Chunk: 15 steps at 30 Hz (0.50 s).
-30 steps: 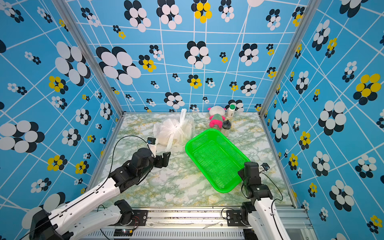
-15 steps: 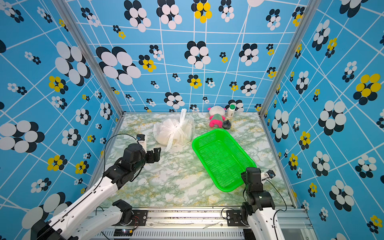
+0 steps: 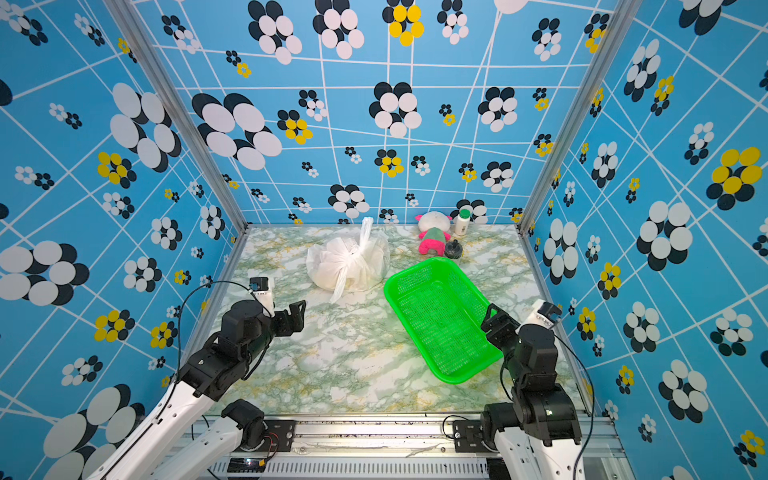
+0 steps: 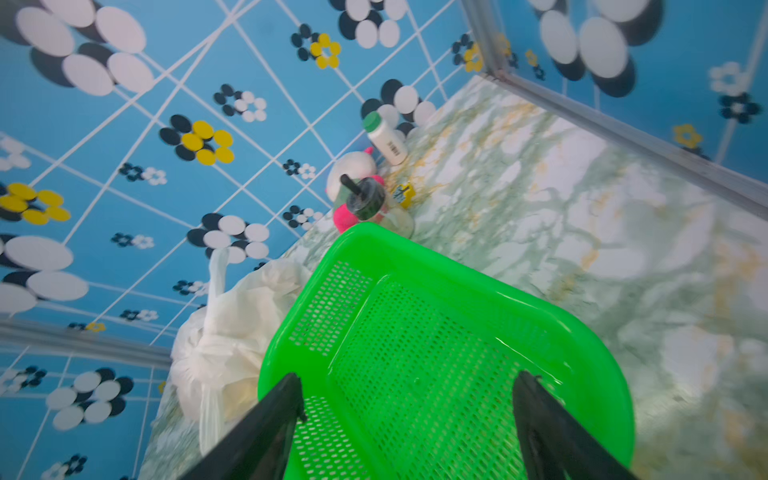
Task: Untie the knot of the plastic bag and take out the fruit
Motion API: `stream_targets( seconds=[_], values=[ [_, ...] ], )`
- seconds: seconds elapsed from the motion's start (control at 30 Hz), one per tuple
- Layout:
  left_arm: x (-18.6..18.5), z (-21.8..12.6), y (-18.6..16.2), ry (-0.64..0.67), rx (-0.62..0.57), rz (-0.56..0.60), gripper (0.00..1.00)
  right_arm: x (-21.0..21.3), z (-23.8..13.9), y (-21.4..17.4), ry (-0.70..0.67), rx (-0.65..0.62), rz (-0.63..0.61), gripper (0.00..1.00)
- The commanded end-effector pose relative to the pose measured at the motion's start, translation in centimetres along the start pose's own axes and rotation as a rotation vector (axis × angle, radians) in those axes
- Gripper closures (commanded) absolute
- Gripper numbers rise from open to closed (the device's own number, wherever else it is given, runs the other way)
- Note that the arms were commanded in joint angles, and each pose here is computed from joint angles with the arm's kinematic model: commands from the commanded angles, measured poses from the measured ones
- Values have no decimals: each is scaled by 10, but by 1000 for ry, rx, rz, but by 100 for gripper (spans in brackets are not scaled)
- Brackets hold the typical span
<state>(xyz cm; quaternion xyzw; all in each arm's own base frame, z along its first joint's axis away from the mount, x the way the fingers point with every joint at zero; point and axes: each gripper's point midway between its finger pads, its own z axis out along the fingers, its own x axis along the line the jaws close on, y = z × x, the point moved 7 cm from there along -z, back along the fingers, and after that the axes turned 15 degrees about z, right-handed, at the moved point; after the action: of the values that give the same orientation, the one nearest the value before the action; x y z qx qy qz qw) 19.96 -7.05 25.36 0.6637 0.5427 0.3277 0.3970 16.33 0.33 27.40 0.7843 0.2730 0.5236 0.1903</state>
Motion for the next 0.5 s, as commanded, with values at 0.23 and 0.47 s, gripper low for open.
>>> stream_targets(
  seconds=[0.23, 0.47],
  values=[
    [6, 3, -17, 25, 49, -33, 10, 122, 58, -102, 387, 342, -491, 22],
    [4, 35, -12, 34, 71, 4, 11, 166, 134, -170, 310, 432, -662, 23]
  ],
)
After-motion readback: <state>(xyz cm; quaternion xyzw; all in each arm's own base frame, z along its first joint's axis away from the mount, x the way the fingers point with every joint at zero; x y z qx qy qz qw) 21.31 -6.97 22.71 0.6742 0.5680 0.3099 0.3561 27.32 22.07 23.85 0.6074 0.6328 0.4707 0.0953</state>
